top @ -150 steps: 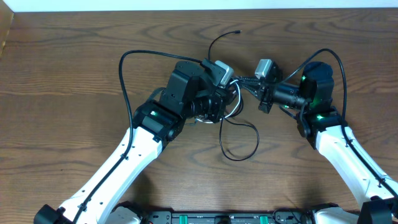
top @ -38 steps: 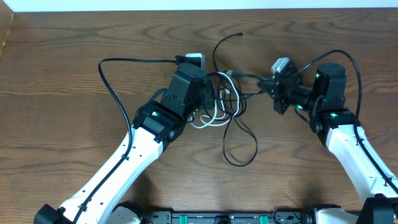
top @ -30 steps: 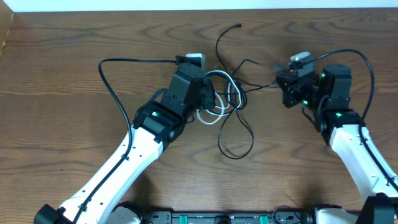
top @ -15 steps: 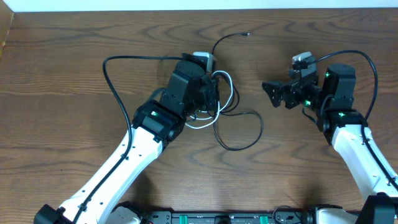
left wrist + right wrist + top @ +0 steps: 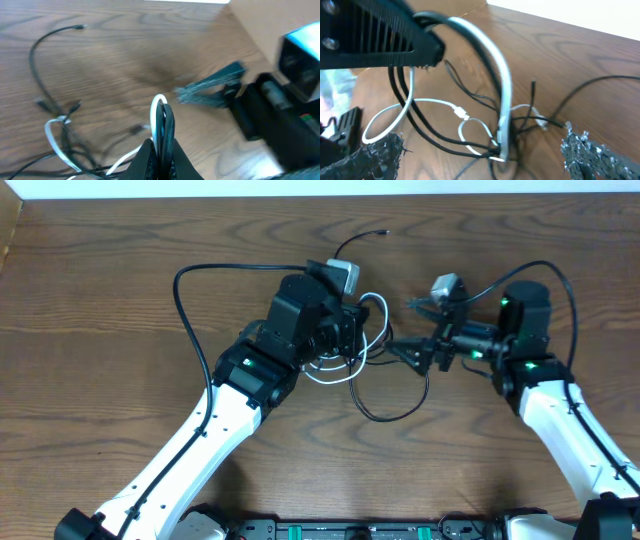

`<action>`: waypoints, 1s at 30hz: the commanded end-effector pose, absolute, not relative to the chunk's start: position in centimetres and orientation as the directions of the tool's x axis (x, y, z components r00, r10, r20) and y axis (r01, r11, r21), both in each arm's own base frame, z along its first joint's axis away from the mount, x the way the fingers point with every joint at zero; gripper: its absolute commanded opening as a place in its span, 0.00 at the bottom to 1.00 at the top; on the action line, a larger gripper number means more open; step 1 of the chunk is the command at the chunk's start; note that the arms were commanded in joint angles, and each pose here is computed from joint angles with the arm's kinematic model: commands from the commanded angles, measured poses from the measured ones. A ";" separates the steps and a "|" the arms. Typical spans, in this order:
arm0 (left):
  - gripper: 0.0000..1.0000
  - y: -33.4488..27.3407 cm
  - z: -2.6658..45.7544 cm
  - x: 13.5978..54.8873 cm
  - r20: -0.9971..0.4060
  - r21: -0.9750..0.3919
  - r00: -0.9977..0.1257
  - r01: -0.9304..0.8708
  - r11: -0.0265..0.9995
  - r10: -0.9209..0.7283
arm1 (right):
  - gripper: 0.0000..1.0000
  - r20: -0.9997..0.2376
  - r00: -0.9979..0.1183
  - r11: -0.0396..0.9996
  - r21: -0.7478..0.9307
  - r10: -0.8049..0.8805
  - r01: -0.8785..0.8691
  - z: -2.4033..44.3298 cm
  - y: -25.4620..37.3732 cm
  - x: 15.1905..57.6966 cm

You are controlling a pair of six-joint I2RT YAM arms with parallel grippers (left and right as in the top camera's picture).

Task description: Untangle cables

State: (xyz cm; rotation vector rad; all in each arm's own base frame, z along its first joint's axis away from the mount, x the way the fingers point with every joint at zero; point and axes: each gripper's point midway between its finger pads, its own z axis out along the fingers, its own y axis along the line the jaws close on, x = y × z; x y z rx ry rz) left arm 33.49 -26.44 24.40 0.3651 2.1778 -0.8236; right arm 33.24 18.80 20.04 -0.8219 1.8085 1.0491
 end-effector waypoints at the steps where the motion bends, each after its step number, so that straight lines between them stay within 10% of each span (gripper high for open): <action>1: 0.08 -28.2 26.2 32.1 -0.758 -0.489 -0.652 0.593 0.640 0.024 | 0.99 -0.912 -0.384 0.481 0.274 -0.145 -0.833 19.9 19.6 33.8; 10: 0.07 -28.9 28.5 30.3 -0.779 -0.512 -0.627 0.660 0.549 0.027 | 0.99 -0.864 -0.503 0.968 0.118 -0.010 -0.222 16.8 9.7 41.2; 30: 0.08 -24.3 38.4 23.5 -0.942 -0.294 -0.337 0.810 0.508 -0.009 | 0.99 -0.801 -0.571 0.981 0.096 0.177 0.170 12.2 -2.6 42.4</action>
